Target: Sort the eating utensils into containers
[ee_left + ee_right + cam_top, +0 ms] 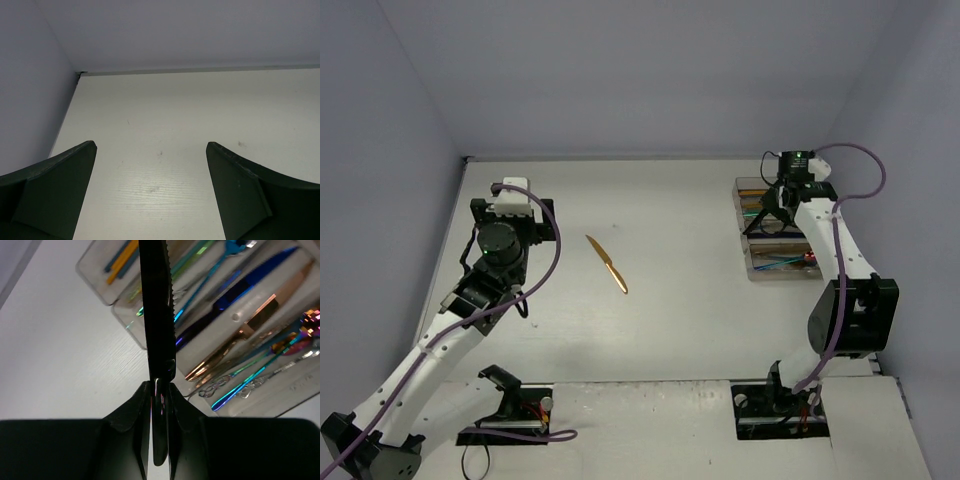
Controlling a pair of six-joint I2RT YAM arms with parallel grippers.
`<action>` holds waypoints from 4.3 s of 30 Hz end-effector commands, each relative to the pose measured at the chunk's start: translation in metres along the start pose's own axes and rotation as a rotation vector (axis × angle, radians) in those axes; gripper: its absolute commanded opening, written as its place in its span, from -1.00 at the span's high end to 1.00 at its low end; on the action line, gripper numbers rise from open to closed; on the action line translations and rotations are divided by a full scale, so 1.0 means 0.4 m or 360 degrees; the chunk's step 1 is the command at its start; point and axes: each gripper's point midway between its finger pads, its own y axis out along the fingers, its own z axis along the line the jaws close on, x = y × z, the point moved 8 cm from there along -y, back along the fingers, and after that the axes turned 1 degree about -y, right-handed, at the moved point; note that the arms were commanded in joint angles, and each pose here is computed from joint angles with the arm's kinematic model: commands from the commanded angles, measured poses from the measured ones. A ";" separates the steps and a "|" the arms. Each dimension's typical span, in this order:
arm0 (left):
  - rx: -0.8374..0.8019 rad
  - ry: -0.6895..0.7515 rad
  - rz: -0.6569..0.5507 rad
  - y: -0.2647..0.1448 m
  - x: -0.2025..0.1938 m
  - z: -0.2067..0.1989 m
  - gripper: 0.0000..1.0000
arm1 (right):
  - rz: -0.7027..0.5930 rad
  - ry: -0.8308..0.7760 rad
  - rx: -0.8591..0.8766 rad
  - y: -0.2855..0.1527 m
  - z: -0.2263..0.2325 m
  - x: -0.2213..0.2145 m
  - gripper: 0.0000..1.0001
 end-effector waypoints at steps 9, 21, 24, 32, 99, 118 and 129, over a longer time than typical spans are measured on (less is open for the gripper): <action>0.0021 -0.0125 -0.0165 -0.010 0.075 0.013 -0.80 | -0.0409 0.0743 -0.0256 0.071 -0.056 0.086 1.00; 0.0018 -0.0121 -0.0165 -0.011 0.076 0.013 -0.80 | -0.0341 0.0867 -0.0431 0.166 -0.115 0.036 1.00; 0.0021 -0.0120 -0.0162 -0.009 0.075 0.012 -0.80 | -0.0334 0.0862 -0.0438 0.174 -0.118 0.030 0.99; 0.0005 -0.0121 -0.0152 -0.007 0.071 0.008 -0.80 | -0.0243 0.0834 -0.0436 0.191 -0.125 -0.006 0.73; 0.0044 -0.0093 -0.0141 -0.001 0.068 0.014 -0.80 | 0.0405 -0.2033 0.0963 -0.039 0.460 -0.810 0.19; 0.0030 -0.0094 -0.0130 0.004 0.064 0.009 -0.80 | 0.0789 -0.2156 0.0607 -0.073 0.177 -0.805 0.97; 0.0009 -0.0101 -0.0116 0.009 0.059 0.001 -0.80 | 0.0912 -0.2128 0.0484 -0.121 0.110 -0.786 0.51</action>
